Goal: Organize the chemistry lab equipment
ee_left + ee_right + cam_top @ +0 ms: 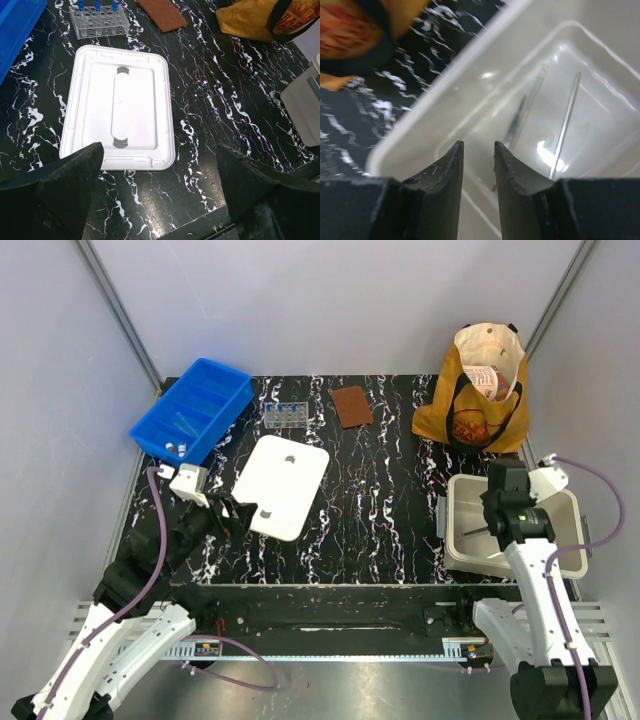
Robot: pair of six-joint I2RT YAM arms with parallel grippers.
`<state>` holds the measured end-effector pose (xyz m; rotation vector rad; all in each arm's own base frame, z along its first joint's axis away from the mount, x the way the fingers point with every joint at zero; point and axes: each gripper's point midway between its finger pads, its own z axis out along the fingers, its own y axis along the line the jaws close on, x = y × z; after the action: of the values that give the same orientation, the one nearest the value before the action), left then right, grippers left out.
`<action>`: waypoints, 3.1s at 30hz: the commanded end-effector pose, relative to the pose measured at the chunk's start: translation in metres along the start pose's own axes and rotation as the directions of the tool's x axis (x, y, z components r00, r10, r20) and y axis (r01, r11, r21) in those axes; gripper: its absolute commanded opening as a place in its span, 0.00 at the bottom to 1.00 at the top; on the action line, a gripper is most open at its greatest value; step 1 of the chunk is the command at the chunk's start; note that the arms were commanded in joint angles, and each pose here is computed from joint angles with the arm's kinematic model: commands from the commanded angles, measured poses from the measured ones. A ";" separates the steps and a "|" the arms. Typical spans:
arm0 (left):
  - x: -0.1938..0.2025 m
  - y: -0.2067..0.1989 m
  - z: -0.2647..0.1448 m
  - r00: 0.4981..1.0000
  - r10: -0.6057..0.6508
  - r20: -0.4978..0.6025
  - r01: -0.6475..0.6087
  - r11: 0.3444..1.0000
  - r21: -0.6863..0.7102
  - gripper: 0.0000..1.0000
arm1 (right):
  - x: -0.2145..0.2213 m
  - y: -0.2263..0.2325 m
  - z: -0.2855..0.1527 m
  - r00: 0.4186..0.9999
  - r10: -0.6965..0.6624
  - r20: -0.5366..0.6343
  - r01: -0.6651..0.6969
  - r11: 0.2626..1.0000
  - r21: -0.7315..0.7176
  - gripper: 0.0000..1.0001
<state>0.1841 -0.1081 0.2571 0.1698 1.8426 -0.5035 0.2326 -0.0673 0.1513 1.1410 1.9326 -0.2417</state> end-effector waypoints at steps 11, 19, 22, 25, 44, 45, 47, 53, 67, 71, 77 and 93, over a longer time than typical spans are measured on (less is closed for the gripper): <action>0.034 -0.007 0.053 0.944 0.033 -0.330 -0.046 0.998 -0.031 0.92 | -0.069 0.124 -0.090 0.964 -0.267 0.010 0.229 0.805 -0.548 0.40; 0.068 -0.012 0.111 0.831 0.008 -0.556 -0.061 0.995 -0.077 0.77 | -0.032 0.176 -0.161 0.933 -0.355 0.052 0.235 0.493 -0.838 0.54; 0.092 -0.011 0.131 0.783 -0.001 -0.622 -0.083 0.991 -0.106 0.76 | -0.005 0.181 -0.172 0.909 -0.414 0.058 0.240 0.404 -0.883 0.81; 0.113 -0.008 0.147 0.745 0.005 -0.667 -0.131 0.982 -0.139 0.76 | 0.005 0.176 -0.172 0.902 -0.428 0.054 0.235 0.385 -0.893 1.00; 0.208 -0.027 0.166 0.682 0.060 -0.729 -0.245 0.958 -0.150 0.44 | 0.028 0.148 -0.174 0.887 -0.454 0.086 0.257 0.328 -0.909 1.00; 0.209 -0.028 0.166 0.682 0.063 -0.729 -0.248 0.957 -0.150 0.40 | 0.027 0.147 -0.175 0.889 -0.451 0.084 0.253 0.329 -0.910 1.00; 0.215 -0.029 0.164 0.679 0.065 -0.731 -0.248 0.958 -0.146 0.35 | 0.028 0.145 -0.178 0.890 -0.448 0.083 0.246 0.319 -0.915 1.00; 0.218 -0.039 0.160 0.670 0.082 -0.738 -0.254 0.959 -0.124 0.00 | 0.027 0.151 -0.185 0.891 -0.446 0.084 0.231 0.284 -0.931 1.00; 0.121 -0.119 0.077 0.767 0.046 -0.640 0.103 0.975 0.195 0.00 | 0.005 0.189 -0.269 0.910 -0.303 0.285 0.224 -0.220 -0.949 0.89; 0.128 -0.125 0.056 0.747 0.053 -0.662 0.162 0.952 0.259 0.00 | 0.015 0.191 -0.271 0.888 -0.272 0.371 0.277 -0.327 -0.903 0.89; 0.129 -0.122 0.043 0.768 0.046 -0.639 0.183 0.940 0.287 0.00 | 0.058 0.188 -0.265 0.787 -0.332 0.520 0.350 -0.454 -0.819 0.87; 0.118 -0.132 0.023 0.788 0.063 -0.612 0.223 0.898 0.380 0.00 | 0.195 0.185 -0.279 0.365 -0.205 0.908 0.586 -0.708 -0.395 0.94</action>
<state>0.1230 -0.2433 0.1597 0.6043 2.4192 -0.9154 0.1671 0.2950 0.2305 -1.3058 1.4012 0.7969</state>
